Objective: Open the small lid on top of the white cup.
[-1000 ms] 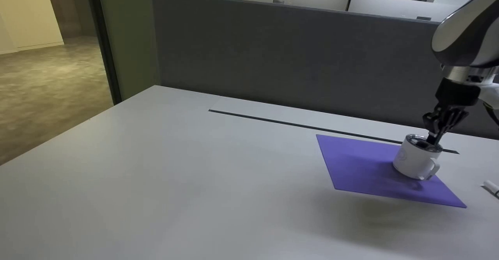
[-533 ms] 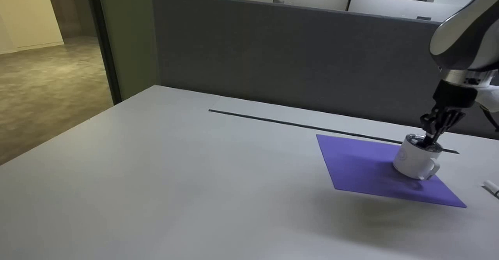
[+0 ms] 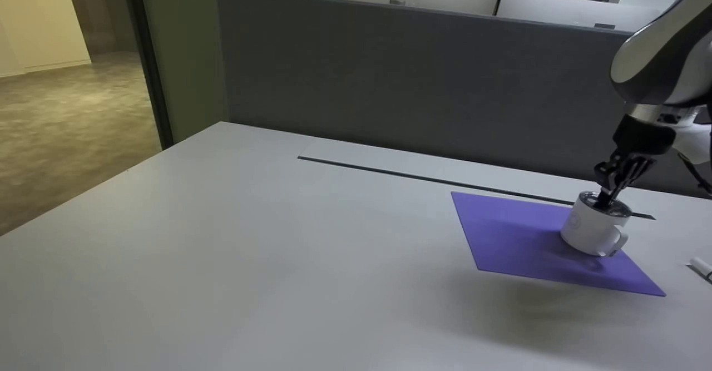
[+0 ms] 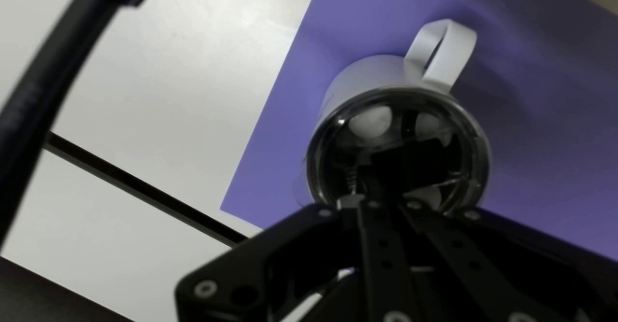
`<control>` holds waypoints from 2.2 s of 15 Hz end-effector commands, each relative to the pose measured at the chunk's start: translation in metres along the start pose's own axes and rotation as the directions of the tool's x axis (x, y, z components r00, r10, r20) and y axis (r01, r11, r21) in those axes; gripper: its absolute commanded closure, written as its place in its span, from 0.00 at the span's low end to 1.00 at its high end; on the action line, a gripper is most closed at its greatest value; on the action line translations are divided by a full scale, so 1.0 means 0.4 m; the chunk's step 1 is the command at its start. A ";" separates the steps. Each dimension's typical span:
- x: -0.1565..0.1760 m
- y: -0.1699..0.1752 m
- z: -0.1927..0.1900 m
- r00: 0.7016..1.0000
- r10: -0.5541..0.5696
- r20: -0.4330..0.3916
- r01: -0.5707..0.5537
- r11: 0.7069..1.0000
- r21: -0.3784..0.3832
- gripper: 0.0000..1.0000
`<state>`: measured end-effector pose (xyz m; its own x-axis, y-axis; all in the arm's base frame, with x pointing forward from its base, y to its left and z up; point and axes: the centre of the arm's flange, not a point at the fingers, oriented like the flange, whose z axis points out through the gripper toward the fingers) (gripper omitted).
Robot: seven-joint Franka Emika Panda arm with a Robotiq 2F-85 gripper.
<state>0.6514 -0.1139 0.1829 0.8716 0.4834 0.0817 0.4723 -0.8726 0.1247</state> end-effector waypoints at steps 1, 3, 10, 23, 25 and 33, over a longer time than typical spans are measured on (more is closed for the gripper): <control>0.006 -0.013 0.024 0.999 0.005 0.032 -0.006 1.000 0.026 1.00; 0.001 -0.018 0.024 0.999 0.019 0.045 -0.021 0.999 0.026 1.00; -0.011 -0.021 0.040 0.997 0.063 0.038 -0.065 0.997 0.051 1.00; -0.008 0.048 -0.049 0.986 0.167 0.021 -0.168 0.982 0.089 1.00; 0.000 0.063 -0.095 0.988 0.155 0.002 -0.154 0.984 0.093 1.00; 0.003 0.099 -0.193 0.992 0.099 0.073 -0.113 0.968 0.222 0.41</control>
<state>0.6553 -0.1343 0.2512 0.9209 0.3879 0.0382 0.3897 -0.9185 -0.0679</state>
